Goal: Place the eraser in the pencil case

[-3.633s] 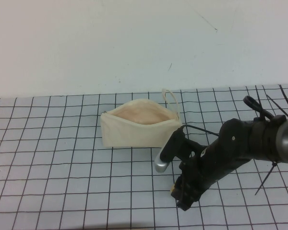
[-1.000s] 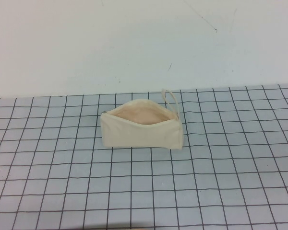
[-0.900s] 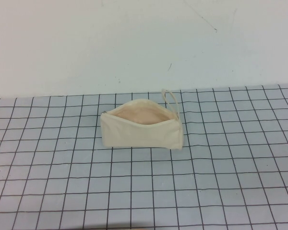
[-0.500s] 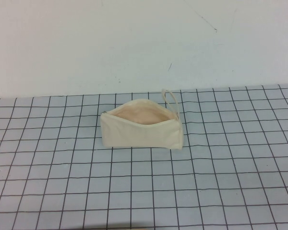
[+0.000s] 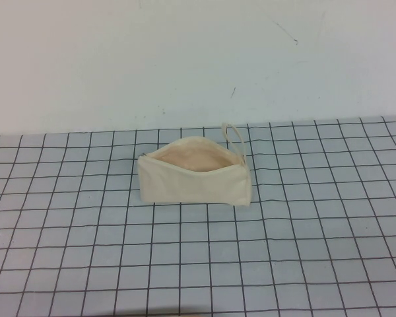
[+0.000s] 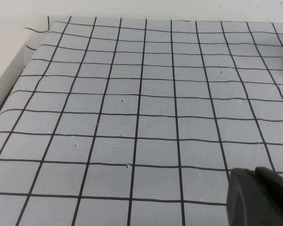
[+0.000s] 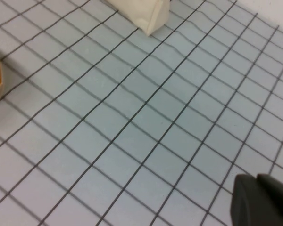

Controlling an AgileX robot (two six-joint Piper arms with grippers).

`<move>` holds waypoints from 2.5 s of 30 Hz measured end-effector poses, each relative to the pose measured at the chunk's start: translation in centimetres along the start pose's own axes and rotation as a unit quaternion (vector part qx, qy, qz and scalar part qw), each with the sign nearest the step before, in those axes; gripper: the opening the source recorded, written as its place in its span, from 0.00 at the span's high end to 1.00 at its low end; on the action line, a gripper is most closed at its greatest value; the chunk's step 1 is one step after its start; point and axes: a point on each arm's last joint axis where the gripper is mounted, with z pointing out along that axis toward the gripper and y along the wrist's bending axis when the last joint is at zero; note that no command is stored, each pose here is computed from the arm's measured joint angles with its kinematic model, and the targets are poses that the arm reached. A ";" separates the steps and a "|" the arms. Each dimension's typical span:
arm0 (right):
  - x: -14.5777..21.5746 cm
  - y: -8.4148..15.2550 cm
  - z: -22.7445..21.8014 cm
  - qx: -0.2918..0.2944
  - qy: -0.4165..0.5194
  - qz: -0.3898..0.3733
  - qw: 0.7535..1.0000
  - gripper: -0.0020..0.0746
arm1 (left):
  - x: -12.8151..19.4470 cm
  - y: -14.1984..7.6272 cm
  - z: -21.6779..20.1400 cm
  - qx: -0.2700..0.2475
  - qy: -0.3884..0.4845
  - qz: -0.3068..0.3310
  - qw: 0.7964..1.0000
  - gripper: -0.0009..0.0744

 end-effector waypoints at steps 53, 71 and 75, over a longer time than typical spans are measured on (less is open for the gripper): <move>12.2 0.8 3.1 0.248 -0.068 0.192 0.947 0.97 | 0.0 0.0 0.0 0.001 0.000 0.000 1.000 0.99; 12.2 0.9 3.1 0.239 -0.062 0.192 0.950 0.97 | 0.0 0.0 0.0 0.001 0.000 0.000 1.000 0.99; 12.2 0.9 3.1 0.239 -0.061 0.188 0.951 0.97 | 0.0 0.0 0.0 0.001 0.000 0.000 1.000 0.99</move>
